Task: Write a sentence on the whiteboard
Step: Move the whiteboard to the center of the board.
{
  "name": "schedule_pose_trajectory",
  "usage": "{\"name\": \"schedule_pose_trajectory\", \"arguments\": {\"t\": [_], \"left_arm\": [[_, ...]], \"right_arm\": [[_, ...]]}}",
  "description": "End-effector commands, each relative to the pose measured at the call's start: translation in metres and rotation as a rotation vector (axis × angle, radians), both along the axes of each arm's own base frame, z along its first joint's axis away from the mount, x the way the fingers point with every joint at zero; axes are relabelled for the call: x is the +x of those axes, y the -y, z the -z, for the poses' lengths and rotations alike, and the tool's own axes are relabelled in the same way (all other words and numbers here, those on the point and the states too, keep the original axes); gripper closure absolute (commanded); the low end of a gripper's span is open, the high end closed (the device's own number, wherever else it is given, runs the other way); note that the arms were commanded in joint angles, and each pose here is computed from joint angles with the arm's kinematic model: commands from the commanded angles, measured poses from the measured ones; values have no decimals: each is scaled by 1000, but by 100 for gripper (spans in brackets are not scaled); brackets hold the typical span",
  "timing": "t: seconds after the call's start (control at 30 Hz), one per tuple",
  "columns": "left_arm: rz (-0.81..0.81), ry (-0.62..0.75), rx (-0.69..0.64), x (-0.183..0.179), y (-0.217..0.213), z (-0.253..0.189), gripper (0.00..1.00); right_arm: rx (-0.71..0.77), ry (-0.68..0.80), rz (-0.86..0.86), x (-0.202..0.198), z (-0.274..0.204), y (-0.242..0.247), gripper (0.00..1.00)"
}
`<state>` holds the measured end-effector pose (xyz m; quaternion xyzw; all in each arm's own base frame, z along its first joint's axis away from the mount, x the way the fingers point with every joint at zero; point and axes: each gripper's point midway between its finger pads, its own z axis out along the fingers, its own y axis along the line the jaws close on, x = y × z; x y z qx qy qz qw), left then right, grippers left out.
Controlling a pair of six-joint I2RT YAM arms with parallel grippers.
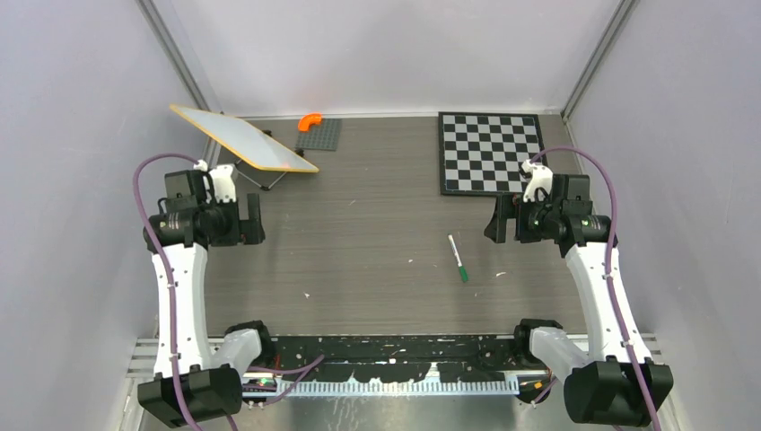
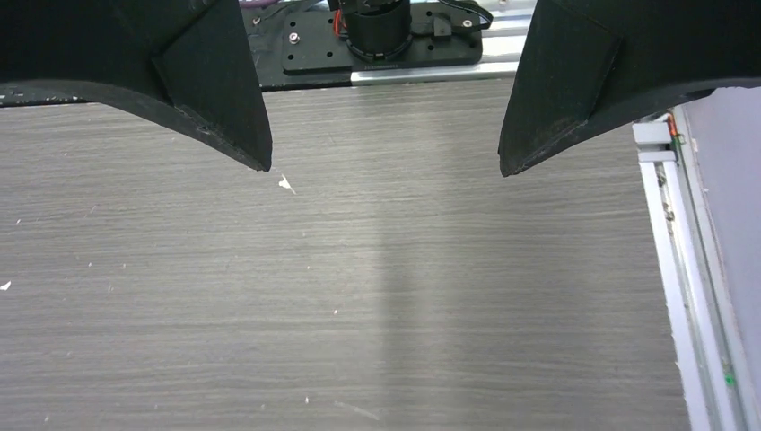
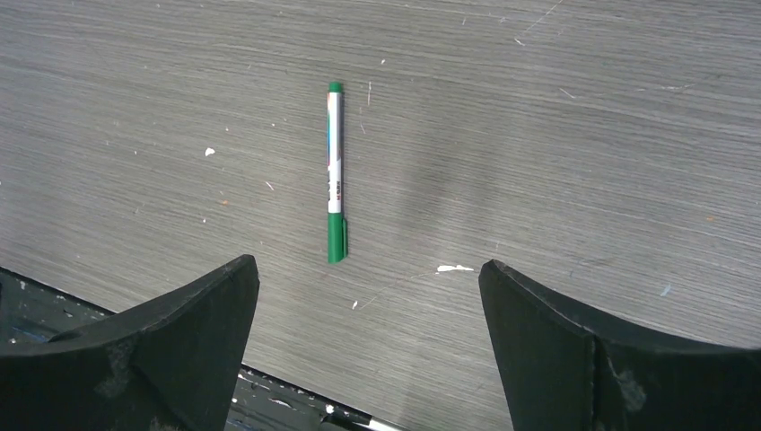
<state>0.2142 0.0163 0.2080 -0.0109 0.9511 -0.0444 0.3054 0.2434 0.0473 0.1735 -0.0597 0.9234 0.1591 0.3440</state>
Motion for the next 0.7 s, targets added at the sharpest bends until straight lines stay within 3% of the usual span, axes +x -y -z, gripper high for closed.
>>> {"name": "schedule_pose_trajectory", "arguments": {"t": [0.0,0.17,0.33,0.53,0.67], "left_arm": [[0,191,24,23,-2,-53,0],[89,319,-6,56,8,-110,0],[198,390,3,112,29,-156,0],[279,387,77,197,62,-153,0],[300,344,239,251,85,-130,6]], "right_arm": [[-2,52,-23,8,-5,-1,3],[22,29,-23,13,4,-4,3],[16,24,-21,14,7,-3,3],[8,50,-17,11,4,-2,3],[8,68,-19,9,1,-2,3]]}}
